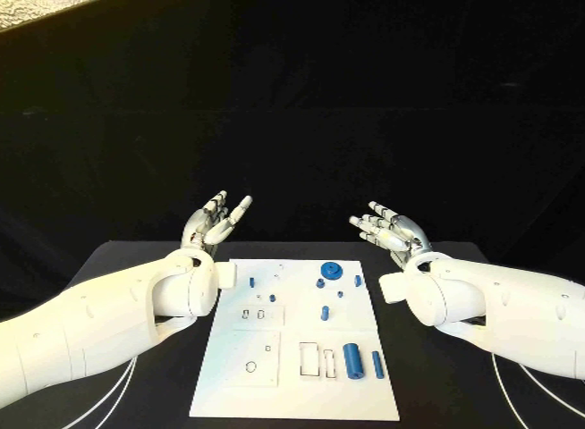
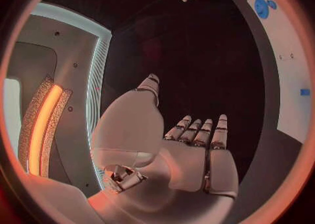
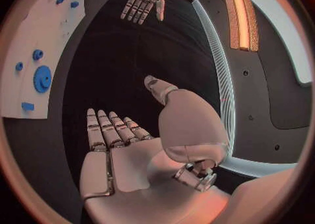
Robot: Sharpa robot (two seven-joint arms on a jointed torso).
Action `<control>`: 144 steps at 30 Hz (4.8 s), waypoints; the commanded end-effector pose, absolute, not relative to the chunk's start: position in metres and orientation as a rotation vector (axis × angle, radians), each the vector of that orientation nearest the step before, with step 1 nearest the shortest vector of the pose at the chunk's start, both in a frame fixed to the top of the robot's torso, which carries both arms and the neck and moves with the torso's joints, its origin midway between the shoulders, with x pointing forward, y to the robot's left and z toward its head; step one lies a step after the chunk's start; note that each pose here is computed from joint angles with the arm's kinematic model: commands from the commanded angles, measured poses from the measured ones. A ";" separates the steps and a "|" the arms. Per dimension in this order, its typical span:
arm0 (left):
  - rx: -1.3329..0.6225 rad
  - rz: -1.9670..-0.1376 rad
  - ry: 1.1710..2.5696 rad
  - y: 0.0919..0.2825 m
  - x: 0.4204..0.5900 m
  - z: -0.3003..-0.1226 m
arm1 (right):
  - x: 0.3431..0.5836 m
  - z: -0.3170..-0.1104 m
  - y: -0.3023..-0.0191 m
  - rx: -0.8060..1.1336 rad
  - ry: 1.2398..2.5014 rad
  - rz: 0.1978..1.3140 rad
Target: Assemble the parts on the task board
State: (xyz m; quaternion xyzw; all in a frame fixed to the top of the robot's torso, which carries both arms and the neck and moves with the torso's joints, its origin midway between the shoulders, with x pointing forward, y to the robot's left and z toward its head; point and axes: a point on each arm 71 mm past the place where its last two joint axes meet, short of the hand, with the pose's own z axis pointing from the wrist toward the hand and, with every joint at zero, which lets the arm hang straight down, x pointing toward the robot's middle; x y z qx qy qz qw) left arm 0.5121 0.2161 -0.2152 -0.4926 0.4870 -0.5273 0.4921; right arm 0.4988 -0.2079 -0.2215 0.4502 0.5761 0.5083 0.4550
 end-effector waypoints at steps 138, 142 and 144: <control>-0.901 -1.609 1.456 0.212 0.461 -0.155 | 0.517 -0.162 -0.153 -0.323 1.494 0.539; -0.902 -1.611 1.458 0.211 0.460 -0.155 | 0.521 -0.160 -0.145 -0.319 1.475 0.535; -0.902 -1.612 1.458 0.211 0.460 -0.155 | 0.523 -0.160 -0.141 -0.317 1.466 0.531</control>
